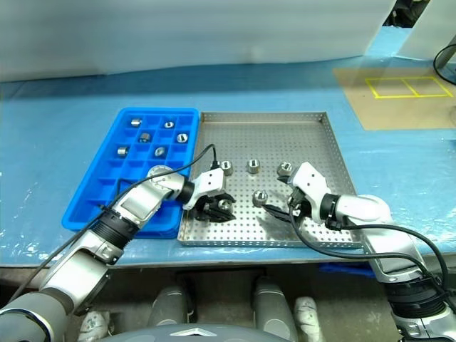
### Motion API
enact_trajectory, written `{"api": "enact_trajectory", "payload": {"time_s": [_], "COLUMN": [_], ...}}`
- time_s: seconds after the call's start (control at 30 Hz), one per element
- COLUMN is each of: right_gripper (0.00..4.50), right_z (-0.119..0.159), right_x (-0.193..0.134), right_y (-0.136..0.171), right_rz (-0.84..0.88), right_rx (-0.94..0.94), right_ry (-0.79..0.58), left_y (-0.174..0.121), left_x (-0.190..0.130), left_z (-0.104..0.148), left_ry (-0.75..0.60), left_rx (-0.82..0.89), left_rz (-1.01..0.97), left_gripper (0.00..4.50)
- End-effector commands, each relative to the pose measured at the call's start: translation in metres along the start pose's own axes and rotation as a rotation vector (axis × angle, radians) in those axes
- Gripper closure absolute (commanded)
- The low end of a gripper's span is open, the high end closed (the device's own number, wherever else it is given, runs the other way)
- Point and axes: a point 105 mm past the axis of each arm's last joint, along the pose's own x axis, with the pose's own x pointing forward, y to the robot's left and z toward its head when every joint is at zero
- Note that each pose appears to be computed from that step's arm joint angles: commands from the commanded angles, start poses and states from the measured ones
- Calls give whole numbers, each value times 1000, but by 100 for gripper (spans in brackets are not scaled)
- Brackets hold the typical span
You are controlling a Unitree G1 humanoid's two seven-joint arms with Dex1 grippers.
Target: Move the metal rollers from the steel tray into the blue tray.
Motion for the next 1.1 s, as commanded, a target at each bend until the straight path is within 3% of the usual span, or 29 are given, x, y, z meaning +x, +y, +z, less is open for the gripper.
{"api": "enact_trajectory", "payload": {"time_s": [0.03, 0.17, 0.33, 0.5, 0.57, 0.7, 0.87, 1.1], "right_gripper": [0, 0, 0, 0, 0, 0, 0, 0], "right_z": [12, 13, 18, 33, 35, 44, 50, 49], "right_x": [-1, 3, 23, 43, 52, 65, 78, 85], "right_y": [1, 3, 5, 3, 5, 15, 13, 15], "right_rz": [1, 26, 100, 190, 227, 330, 384, 438], "right_rx": [-47, -41, -77, -111, -124, -133, -172, -177], "right_ry": [-34, -45, -59, -98, -105, -132, -137, -133], "left_y": [15, 39, 62, 67, 65, 52, 31, 10], "left_x": [-8, -25, -56, -98, -123, -154, -187, -192], "left_z": [24, 48, 51, 31, 15, -12, -37, -48], "left_ry": [-131, -307, -467, -566, -579, -573, -555, -553], "left_rx": [21, -18, -133, -271, -320, -435, -524, -599], "left_rz": [98, 288, 595, 1035, 1280, 1562, 1804, 1851], "left_gripper": [267, 267, 267, 267, 267, 267, 267, 267]}}
